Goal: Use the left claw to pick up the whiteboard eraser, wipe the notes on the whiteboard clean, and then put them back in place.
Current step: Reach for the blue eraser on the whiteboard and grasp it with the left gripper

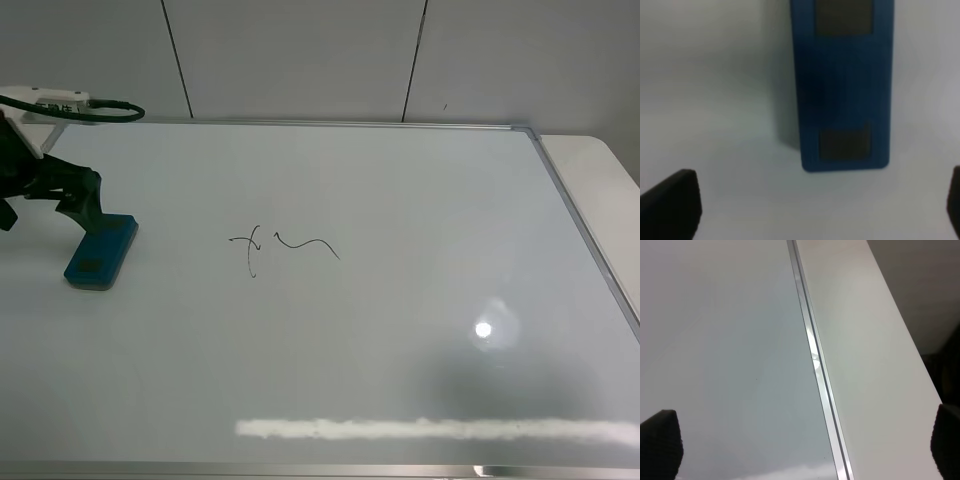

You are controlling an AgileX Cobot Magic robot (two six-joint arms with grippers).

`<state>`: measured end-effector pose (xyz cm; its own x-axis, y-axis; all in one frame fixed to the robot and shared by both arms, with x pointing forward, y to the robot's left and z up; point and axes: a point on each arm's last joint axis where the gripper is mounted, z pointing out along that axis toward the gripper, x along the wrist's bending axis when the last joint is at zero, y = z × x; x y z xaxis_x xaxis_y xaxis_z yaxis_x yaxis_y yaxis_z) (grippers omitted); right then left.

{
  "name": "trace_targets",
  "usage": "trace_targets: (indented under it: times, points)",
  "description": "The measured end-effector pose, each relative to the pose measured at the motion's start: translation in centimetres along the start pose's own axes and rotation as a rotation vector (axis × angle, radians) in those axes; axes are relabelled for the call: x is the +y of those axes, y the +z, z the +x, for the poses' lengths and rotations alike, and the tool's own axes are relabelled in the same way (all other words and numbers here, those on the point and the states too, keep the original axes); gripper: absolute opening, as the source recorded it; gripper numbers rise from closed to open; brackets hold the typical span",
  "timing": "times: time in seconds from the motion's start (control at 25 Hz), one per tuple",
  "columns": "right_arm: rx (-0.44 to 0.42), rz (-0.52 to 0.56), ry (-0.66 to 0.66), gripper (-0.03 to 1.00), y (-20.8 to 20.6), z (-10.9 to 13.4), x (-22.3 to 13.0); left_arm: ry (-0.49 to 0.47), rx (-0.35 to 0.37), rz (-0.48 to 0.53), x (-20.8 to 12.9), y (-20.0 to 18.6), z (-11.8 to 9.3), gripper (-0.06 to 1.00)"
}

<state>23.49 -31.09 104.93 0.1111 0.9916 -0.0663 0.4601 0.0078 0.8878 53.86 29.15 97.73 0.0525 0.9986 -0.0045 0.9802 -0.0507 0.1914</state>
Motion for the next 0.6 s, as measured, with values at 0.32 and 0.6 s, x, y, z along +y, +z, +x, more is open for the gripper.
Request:
trace_targets:
  times: [0.32, 0.6]
  points:
    - [0.000, 0.000, 0.000, 0.99, 0.0, 0.0, 0.0, -0.017, -0.035, 0.056, 0.4, 2.9, -0.3, 0.99]
    - [0.000, 0.000, 0.000, 0.99, 0.0, 0.0, 0.0, -0.053, -0.039, 0.048, 0.8, 4.3, -0.3, 0.99]
